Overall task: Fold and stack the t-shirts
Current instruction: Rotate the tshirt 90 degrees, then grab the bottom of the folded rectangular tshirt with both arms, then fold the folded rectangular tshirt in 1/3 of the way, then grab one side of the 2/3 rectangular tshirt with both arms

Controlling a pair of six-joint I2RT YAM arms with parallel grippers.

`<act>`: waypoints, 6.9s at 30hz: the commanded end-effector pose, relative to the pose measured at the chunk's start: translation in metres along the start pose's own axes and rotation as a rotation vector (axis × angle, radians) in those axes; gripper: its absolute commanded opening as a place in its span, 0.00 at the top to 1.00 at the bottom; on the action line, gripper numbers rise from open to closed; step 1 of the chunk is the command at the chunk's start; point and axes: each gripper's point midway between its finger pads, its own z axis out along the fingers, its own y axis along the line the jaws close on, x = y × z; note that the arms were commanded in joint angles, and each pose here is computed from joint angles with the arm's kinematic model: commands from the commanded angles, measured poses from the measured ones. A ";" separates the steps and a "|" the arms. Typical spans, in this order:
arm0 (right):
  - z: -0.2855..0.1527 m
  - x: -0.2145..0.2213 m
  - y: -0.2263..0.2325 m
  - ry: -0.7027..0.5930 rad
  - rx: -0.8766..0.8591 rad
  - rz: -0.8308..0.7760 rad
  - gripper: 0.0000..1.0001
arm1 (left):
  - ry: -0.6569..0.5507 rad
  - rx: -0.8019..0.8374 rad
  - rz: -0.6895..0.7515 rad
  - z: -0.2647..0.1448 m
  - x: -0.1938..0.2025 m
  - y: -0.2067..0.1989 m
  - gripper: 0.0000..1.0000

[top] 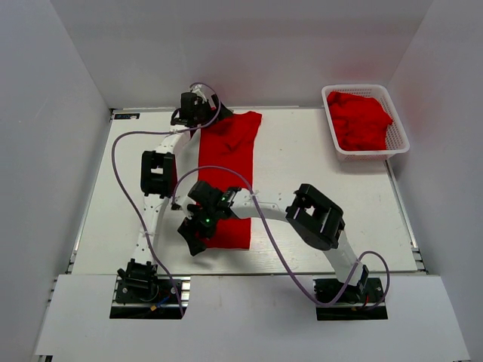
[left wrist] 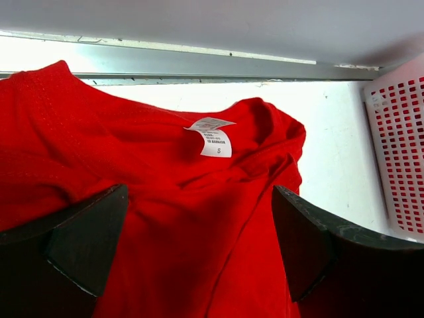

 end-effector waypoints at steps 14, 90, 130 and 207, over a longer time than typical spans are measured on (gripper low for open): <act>-0.119 -0.080 0.029 -0.224 0.228 -0.134 0.10 | -0.419 -0.067 0.341 -0.186 -0.214 -0.170 0.00; -0.107 0.124 -0.033 -0.067 0.585 0.336 1.00 | 0.635 -0.516 0.032 -0.419 0.318 -0.072 1.00; -0.206 -0.019 -0.224 -0.189 0.753 0.435 1.00 | 0.286 -0.547 0.113 -0.244 0.106 -0.071 1.00; -0.160 0.023 -0.216 -0.347 0.651 0.809 0.32 | 0.339 -0.530 0.063 -0.278 0.190 0.003 0.33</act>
